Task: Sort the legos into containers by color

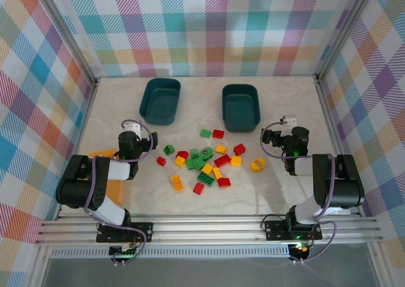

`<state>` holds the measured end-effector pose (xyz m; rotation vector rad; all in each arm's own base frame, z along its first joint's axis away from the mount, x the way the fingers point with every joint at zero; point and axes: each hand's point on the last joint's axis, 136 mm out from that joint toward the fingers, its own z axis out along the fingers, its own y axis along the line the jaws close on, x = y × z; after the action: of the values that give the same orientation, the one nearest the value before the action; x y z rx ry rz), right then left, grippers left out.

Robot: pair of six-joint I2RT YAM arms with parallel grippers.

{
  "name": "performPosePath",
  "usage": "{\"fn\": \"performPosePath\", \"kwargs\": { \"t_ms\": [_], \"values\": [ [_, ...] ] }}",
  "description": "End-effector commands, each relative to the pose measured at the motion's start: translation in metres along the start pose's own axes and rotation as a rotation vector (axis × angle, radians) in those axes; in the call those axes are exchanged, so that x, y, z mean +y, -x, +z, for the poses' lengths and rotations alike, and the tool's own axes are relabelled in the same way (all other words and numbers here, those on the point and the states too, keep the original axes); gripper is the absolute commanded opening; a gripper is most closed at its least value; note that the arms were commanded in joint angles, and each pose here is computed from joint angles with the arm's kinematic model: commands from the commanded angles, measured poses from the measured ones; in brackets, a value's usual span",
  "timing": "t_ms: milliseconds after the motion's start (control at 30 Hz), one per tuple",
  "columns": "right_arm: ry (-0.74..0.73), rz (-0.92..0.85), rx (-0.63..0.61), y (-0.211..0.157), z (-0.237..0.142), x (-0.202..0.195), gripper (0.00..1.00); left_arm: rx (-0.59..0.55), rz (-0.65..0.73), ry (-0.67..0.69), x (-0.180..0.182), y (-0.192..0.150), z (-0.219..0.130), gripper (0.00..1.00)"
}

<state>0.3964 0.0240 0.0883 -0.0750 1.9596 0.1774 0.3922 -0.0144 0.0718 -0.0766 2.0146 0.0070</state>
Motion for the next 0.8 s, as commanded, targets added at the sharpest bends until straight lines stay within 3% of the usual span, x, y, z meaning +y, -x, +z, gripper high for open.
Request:
{"fn": "performPosePath", "kwargs": {
  "t_ms": [0,133,200,267,333,433,533,600,767],
  "values": [
    [-0.059,-0.016,-0.001,0.019,-0.002,0.002,1.0,0.011,0.005,0.067,0.007,0.03,-0.009,1.0],
    [-0.061,-0.059,0.069,0.071,-0.02,0.032,1.0,-0.061,-0.074,0.105,0.012,0.106,-0.055,1.0],
    [-0.078,0.009,0.043,0.107,-0.042,0.052,1.0,-0.111,-0.195,0.128,0.019,0.133,-0.085,1.0],
    [-0.046,0.122,0.069,0.116,-0.061,0.066,1.0,-0.127,-0.372,0.167,0.031,0.144,-0.115,1.0],
    [-0.043,0.258,0.082,0.105,-0.069,0.065,1.0,-0.068,-0.568,0.239,0.044,0.127,-0.14,1.0],
    [-0.16,0.529,0.168,0.051,-0.065,0.041,1.0,-0.029,-0.705,0.366,0.066,0.087,-0.161,1.0],
    [0.006,0.506,0.297,0.034,-0.056,0.074,0.81,-0.039,-0.712,0.377,0.073,0.061,-0.167,1.0],
    [0.01,0.527,0.35,0.019,-0.052,0.081,0.79,0.011,-0.744,0.469,0.084,0.042,-0.174,0.98],
    [0.04,0.537,0.404,-0.005,-0.04,0.093,0.79,0.306,-0.631,0.615,0.087,0.002,-0.167,0.91]
  ]
}}
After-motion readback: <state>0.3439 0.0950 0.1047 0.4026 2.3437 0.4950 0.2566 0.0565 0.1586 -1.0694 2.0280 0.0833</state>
